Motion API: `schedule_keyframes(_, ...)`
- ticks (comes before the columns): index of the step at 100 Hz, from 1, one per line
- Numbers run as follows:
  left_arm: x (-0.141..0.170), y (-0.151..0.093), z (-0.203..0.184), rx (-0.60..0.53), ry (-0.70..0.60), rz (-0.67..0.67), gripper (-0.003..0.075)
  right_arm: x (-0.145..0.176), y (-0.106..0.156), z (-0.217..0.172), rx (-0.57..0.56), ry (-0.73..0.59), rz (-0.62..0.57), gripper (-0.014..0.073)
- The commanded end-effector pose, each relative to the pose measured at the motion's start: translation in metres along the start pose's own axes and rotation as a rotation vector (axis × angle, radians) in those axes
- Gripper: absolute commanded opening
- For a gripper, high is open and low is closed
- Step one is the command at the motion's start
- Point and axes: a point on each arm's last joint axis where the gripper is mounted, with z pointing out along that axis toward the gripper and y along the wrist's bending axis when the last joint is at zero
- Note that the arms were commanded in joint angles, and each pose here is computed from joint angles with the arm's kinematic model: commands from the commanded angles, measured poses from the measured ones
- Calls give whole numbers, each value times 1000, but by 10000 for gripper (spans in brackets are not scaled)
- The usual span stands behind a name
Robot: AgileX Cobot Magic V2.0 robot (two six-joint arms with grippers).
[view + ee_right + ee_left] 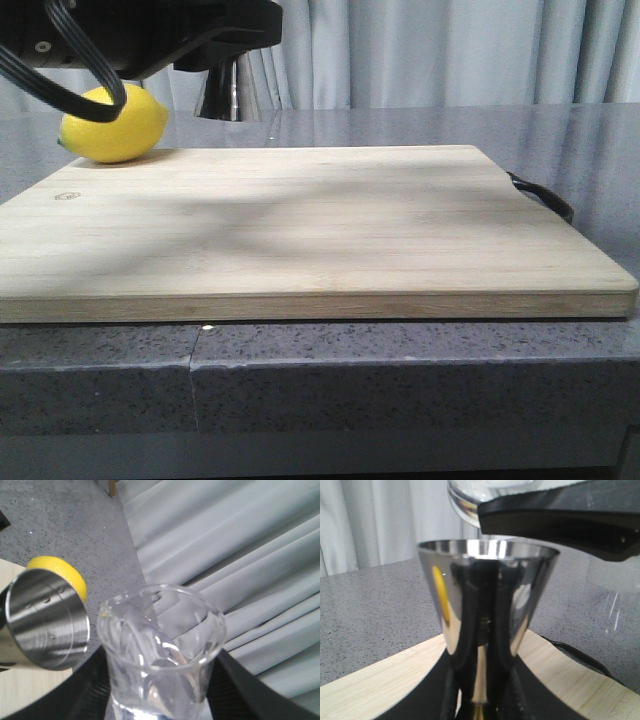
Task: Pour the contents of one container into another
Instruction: 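Tilt the beaker with the right gripper, pouring liquid into the jigger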
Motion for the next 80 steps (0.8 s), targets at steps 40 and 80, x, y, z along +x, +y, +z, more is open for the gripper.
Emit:
schedule_keyframes(40, -24, -5, -2, 26, -143, -7, -20, -19, -16, -11, 34, -84, -103, 277)
schedule_keyframes(80, -23, -4, -2, 23, -127, -7, -20, -18, -14, -11, 13, -80, -167, 277)
